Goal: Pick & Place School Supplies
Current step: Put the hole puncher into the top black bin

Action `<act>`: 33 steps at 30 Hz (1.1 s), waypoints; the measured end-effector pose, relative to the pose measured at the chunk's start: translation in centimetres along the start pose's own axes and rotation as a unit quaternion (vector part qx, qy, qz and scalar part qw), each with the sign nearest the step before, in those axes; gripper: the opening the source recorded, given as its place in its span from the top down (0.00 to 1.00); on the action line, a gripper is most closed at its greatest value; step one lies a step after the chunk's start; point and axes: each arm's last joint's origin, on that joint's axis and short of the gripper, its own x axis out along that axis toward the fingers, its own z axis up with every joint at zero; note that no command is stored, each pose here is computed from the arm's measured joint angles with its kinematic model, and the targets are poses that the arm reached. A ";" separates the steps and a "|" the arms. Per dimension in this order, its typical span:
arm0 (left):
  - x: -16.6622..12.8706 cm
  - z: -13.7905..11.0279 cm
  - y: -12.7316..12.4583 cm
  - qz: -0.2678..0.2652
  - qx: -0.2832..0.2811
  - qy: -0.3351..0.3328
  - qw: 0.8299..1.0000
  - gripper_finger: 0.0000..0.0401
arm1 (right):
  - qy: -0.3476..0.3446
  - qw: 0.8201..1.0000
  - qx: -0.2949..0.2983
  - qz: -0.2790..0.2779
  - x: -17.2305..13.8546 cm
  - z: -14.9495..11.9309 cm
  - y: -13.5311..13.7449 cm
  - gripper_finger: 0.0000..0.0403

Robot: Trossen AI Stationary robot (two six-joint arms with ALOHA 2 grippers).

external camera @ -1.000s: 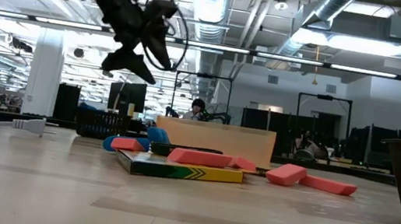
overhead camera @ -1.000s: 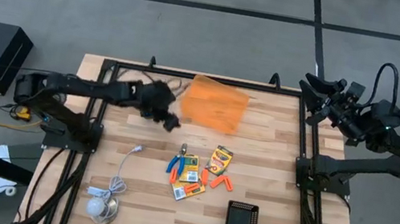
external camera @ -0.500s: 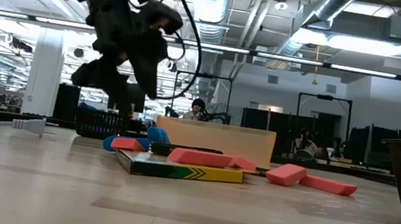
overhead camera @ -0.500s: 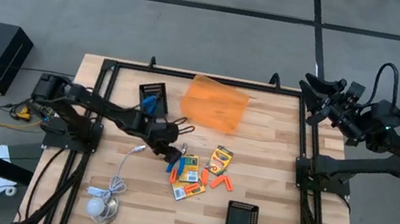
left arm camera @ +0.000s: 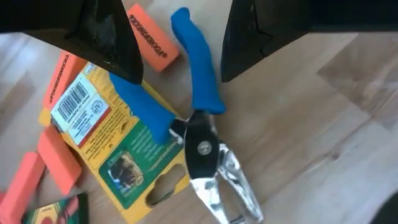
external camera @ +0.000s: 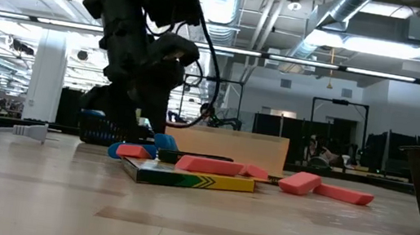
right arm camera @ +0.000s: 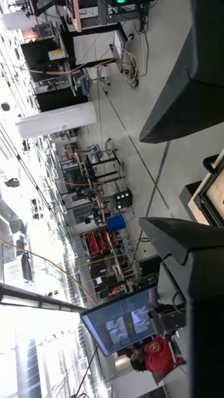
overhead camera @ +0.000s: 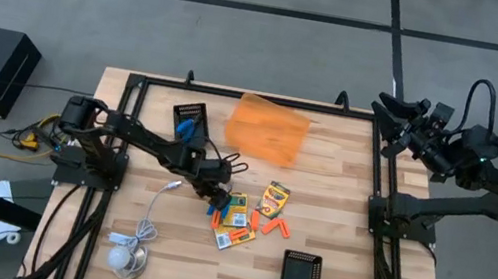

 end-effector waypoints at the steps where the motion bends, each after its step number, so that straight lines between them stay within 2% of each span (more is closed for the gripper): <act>1: 0.2 0.0 0.1 0.003 0.001 0.002 1.000 0.47 | 0.000 1.000 0.000 0.000 0.0 0.0 0.0 0.51; 8: 1.1 -0.1 0.4 0.019 0.011 0.011 1.000 0.47 | 0.000 1.000 0.000 0.000 0.0 0.0 0.0 0.51; 12: 1.4 -0.1 0.6 0.027 0.010 0.012 1.000 0.51 | 0.000 1.000 0.001 0.000 0.0 0.0 0.0 0.51; 15: 1.7 -0.1 0.8 0.037 0.008 0.012 0.999 0.59 | -0.001 1.000 0.002 0.000 0.0 0.0 0.0 0.51; 22: 1.7 0.3 1.2 0.041 0.009 0.010 0.999 0.83 | -0.001 1.000 0.002 0.000 0.0 0.0 0.0 0.51; 25: 1.7 0.5 1.2 0.037 0.011 0.008 0.999 0.90 | -0.001 1.000 0.002 0.000 0.0 0.0 0.0 0.51; 33: 1.6 0.6 1.2 0.030 0.013 0.013 0.999 0.90 | -0.001 1.000 0.001 0.001 0.0 0.0 0.0 0.51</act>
